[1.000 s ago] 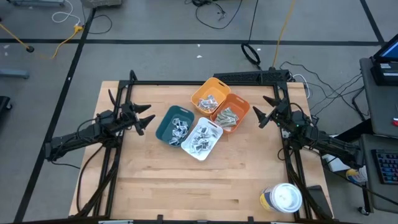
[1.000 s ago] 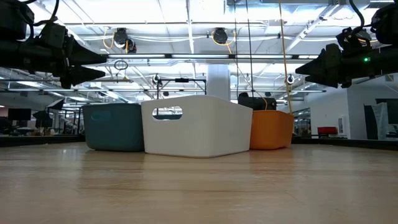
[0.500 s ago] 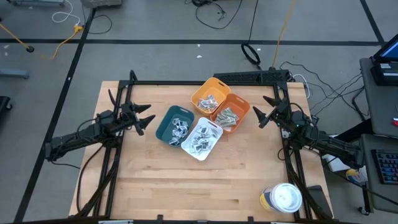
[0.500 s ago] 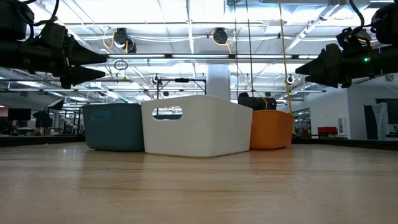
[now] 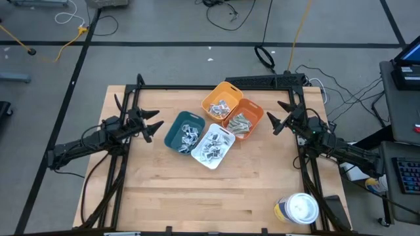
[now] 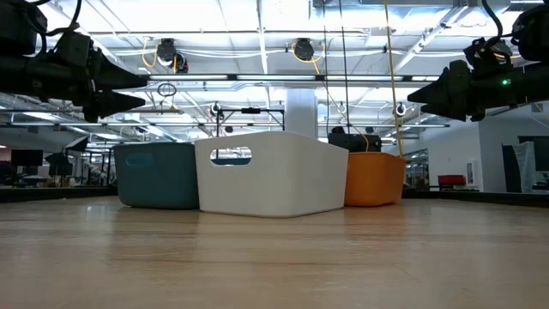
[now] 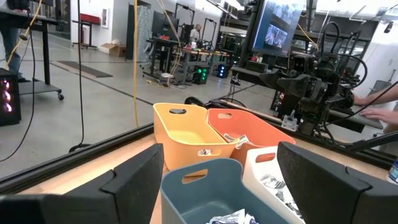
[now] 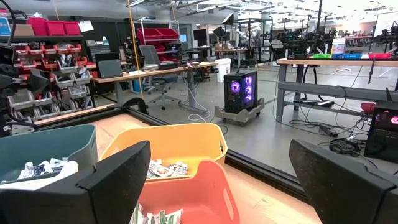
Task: Pick & Place First Aid Supplies
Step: Return to Home Position
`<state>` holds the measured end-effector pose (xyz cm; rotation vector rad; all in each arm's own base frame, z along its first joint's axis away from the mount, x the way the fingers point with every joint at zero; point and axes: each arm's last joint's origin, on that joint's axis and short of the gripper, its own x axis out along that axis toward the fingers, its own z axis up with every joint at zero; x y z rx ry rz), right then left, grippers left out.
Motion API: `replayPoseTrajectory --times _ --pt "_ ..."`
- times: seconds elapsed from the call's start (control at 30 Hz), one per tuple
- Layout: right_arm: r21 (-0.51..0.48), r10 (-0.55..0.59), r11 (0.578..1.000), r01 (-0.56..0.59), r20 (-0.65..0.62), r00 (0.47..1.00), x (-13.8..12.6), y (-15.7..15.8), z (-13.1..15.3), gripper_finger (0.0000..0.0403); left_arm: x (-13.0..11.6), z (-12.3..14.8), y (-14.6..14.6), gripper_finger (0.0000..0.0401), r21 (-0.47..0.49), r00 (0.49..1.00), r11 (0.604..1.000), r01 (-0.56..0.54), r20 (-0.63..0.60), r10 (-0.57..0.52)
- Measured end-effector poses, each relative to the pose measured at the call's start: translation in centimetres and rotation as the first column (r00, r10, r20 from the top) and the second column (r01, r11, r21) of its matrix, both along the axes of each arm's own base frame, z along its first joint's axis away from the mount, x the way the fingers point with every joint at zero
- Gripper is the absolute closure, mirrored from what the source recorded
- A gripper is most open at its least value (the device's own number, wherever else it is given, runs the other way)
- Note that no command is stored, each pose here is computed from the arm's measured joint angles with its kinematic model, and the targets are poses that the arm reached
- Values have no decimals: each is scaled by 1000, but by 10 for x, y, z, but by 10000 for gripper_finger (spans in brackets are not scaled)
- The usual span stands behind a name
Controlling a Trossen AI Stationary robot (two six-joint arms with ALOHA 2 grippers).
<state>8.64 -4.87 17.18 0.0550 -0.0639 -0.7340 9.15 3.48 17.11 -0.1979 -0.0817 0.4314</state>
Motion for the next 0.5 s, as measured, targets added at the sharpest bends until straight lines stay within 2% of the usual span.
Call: replayPoseTrajectory --times 0.33,0.5 --pt "0 0 1000 0 0 1000 0 0 0 26 0 0 0 69 0 1000 1000 0 0 0" --pt "0 -1 1000 1 0 1000 0 0 0 26 0 0 0 75 0 1000 1000 0 0 0"
